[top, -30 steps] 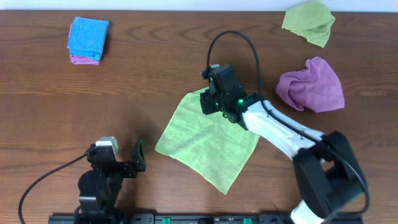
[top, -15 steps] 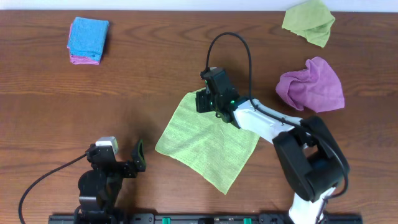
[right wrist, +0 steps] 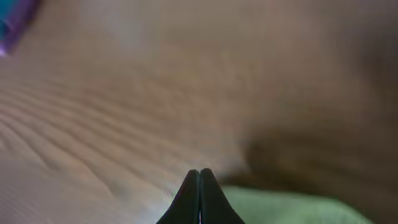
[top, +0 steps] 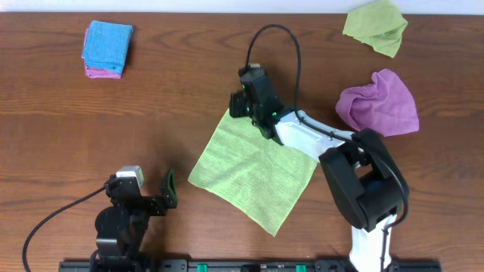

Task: Fold the cloth
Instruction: 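Regrasp the green cloth's top corner with the right gripper and pull it left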

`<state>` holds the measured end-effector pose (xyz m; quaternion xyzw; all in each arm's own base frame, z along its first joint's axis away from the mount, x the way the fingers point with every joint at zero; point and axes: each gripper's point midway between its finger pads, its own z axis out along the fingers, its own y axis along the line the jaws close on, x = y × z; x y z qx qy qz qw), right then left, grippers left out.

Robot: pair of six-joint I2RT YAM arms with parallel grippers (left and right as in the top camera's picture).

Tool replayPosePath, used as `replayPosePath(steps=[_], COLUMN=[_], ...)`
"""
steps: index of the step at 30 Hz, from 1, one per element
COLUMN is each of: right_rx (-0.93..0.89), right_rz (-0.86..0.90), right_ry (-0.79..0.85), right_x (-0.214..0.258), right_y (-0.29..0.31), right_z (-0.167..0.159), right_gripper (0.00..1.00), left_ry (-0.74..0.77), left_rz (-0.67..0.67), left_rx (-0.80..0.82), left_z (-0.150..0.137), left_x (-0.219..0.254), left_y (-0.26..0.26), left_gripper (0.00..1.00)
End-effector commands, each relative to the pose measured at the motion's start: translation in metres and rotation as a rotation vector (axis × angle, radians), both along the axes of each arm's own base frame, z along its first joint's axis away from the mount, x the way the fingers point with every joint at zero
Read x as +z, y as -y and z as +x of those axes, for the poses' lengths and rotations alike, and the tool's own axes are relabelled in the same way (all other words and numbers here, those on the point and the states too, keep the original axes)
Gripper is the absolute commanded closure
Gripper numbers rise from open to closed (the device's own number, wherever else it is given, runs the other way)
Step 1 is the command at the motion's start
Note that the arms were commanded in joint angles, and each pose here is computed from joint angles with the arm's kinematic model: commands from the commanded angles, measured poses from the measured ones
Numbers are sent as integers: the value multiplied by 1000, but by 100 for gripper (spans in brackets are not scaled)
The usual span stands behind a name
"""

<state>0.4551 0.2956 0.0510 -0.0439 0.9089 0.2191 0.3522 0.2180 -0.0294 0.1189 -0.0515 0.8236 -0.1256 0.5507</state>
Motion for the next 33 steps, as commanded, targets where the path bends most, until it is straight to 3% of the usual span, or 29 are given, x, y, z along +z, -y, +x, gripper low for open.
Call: replayPosePath(steps=[1, 7, 10, 16, 23, 26, 33], right_rx=[-16, 135, 198, 42, -69, -77, -66], right_rz=[21, 95, 3, -303, -482, -506, -493], right_ry=[30, -92, -179, -245, -235, -246, -264], right_x=[14, 22, 32, 79, 128, 123, 48], right_y=[-9, -32, -22, 57, 123, 128, 122], right_z=[9, -17, -42, -77, -116, -118, -107], right_gripper=[98, 98, 98, 99, 98, 99, 99], left_ry=[-16, -16, -16, -16, -16, -16, -16], left_rz=[4, 4, 4, 4, 4, 4, 4], left_rx=[6, 6, 6, 6, 6, 6, 6], left_z=[0, 0, 0, 0, 0, 0, 0], left_x=[-9, -9, -9, -9, -9, -9, -9], left_y=[-1, -2, -1, -1, -1, -1, -1], left_gripper=[5, 5, 5, 5, 5, 4, 5])
